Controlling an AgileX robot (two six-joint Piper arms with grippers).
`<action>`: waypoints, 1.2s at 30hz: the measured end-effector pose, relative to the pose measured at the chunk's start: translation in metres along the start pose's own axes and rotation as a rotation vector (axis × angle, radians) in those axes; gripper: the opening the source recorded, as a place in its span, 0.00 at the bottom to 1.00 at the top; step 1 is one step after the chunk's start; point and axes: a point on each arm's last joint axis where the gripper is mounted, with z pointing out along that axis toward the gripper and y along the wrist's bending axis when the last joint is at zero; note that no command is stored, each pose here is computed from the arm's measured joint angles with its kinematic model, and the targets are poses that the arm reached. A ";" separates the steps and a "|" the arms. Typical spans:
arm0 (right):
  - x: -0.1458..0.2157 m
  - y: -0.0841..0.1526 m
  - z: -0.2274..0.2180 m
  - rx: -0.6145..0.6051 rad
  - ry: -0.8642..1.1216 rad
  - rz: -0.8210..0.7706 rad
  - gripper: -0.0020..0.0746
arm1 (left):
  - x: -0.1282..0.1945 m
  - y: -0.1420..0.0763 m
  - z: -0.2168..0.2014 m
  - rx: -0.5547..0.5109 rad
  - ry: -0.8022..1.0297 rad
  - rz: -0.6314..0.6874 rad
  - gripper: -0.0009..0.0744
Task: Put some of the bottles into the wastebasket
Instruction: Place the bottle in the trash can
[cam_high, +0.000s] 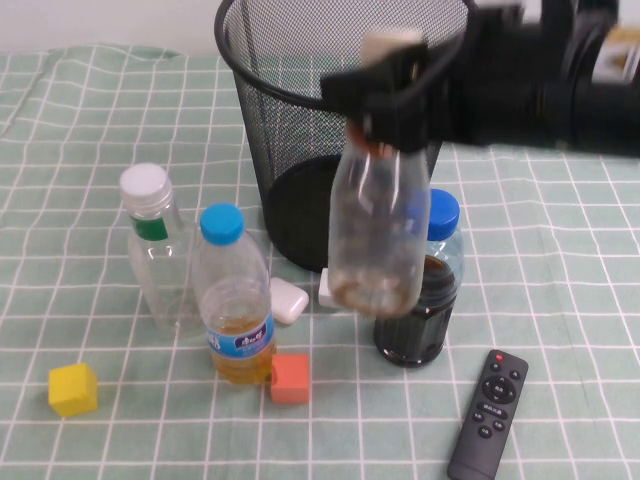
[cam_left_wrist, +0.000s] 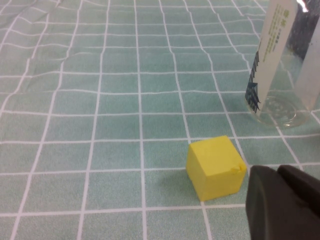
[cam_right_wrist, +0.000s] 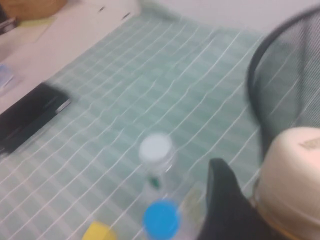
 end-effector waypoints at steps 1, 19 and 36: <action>-0.009 -0.002 -0.001 0.017 -0.010 -0.007 0.41 | 0.000 0.000 0.000 0.000 0.000 0.000 0.00; -0.118 -0.091 0.097 0.344 -0.149 -0.109 0.41 | 0.000 0.000 0.000 0.000 0.000 0.000 0.00; -0.048 -0.139 0.180 0.394 0.123 -0.061 0.61 | 0.000 0.000 0.000 0.000 0.000 0.000 0.00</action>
